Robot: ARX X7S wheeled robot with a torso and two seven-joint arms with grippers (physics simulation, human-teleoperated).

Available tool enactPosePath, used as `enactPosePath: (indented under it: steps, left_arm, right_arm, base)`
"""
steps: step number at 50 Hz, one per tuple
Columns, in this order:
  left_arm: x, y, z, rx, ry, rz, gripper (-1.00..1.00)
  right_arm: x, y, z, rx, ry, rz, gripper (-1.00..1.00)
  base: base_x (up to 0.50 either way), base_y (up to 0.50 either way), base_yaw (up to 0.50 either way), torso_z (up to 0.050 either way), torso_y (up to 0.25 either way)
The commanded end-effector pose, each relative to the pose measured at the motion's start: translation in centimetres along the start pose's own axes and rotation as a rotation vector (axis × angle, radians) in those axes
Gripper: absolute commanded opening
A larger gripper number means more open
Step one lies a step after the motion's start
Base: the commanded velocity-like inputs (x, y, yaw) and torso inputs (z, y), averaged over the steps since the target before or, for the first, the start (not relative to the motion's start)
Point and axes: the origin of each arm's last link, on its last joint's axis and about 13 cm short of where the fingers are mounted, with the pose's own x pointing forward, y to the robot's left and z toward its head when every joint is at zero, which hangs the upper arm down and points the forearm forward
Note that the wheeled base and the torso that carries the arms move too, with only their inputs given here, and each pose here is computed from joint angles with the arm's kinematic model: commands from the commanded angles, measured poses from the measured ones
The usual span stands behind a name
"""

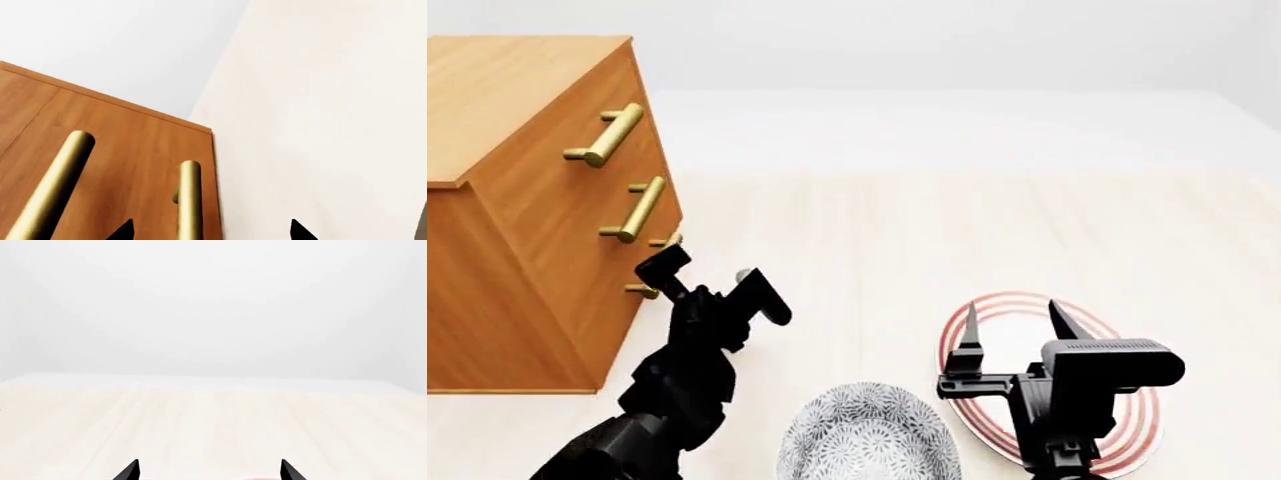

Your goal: Open the bottom drawer of the cabinet.

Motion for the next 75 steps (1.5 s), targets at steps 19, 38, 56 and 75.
enactPosePath:
  steps: [19, 38, 56, 75]
  left_arm:
    - [-0.2, 0.5, -4.0, 0.014, 0.193, 0.000, 1.00]
    - [-0.2, 1.2, -4.8, -0.001, 0.268, 0.007, 1.00]
    - [-0.1, 1.3, -4.9, -0.034, 0.263, 0.020, -1.00]
    - [0.5, 1.9, -2.7, -0.143, 0.188, -0.014, -1.00]
  right_arm:
    - [-0.2, -0.1, -0.3, 0.012, 0.003, 0.001, 1.00]
    - [-0.2, -0.1, 0.5, 0.004, -0.013, 0.004, 1.00]
    - [-0.3, 0.0, 0.7, 0.018, -0.020, 0.007, 1.00]
    - [-0.3, 0.0, 0.7, 0.019, -0.021, 0.010, 1.00]
  base:
    - [0.00, 0.00, 0.00, 0.000, 0.000]
    - [0.00, 0.00, 0.00, 0.000, 0.000]
    - [0.00, 0.00, 0.00, 0.000, 0.000]
    - [0.00, 0.00, 0.00, -0.001, 0.000]
